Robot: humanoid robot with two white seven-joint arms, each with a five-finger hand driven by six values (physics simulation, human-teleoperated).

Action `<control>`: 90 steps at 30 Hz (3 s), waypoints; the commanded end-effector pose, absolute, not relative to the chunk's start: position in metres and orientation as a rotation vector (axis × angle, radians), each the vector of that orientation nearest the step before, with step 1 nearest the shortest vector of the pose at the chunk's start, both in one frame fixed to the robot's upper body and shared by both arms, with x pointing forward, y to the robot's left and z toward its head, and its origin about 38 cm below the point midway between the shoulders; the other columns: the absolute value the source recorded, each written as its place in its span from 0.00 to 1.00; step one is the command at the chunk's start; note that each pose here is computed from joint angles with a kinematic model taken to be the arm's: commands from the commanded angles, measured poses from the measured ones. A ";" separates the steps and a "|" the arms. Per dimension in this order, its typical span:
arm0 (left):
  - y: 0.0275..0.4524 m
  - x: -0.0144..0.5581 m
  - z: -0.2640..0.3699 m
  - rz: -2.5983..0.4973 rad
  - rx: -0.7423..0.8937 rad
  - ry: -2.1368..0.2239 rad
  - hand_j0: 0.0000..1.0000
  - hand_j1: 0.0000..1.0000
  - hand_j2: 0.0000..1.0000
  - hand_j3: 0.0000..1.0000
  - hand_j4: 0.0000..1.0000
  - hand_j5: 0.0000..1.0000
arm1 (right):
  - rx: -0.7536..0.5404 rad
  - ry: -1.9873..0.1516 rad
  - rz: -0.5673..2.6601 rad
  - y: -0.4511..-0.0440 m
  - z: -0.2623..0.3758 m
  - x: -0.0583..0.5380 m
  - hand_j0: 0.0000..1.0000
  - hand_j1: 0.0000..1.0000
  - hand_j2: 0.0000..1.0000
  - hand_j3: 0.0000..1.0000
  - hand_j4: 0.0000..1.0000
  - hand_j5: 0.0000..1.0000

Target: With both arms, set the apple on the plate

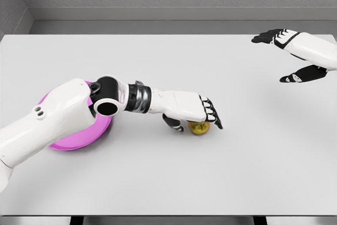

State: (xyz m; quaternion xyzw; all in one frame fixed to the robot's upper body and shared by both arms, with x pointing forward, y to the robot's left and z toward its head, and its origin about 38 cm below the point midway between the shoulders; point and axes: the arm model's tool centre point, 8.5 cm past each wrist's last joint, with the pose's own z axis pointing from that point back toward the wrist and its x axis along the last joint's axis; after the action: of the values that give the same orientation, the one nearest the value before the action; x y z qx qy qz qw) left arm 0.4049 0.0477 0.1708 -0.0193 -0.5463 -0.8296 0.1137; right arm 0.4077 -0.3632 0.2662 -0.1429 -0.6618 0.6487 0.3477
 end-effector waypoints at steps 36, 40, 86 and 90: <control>0.038 0.410 0.151 -2.447 -0.067 -1.537 0.80 0.80 0.80 0.80 0.80 0.80 | -0.366 -1.702 1.680 -0.367 0.264 0.406 1.00 1.00 1.00 1.00 1.00 1.00; 0.039 0.409 0.150 -2.453 -0.074 -1.539 0.74 0.74 0.74 0.74 0.74 0.74 | -0.375 -1.707 1.681 -0.367 0.268 0.407 1.00 1.00 1.00 1.00 1.00 1.00; 0.340 0.444 0.218 -2.076 0.303 -1.287 0.52 0.52 0.52 0.52 0.52 0.52 | -0.430 -1.679 1.692 -0.382 0.281 0.405 1.00 1.00 1.00 1.00 1.00 1.00; 0.333 0.444 0.216 -2.070 0.281 -1.308 0.88 0.88 0.88 0.88 0.88 0.88 | -0.429 -1.678 1.692 -0.382 0.281 0.405 1.00 1.00 1.00 1.00 1.00 1.00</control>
State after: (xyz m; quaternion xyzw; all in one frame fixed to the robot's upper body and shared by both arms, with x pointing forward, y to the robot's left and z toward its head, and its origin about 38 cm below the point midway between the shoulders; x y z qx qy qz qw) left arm 0.4435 0.3332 0.2150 0.1090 -0.4964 -0.7960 0.3288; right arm 0.4053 -0.3820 0.2798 -0.1668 -0.6469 0.6562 0.3509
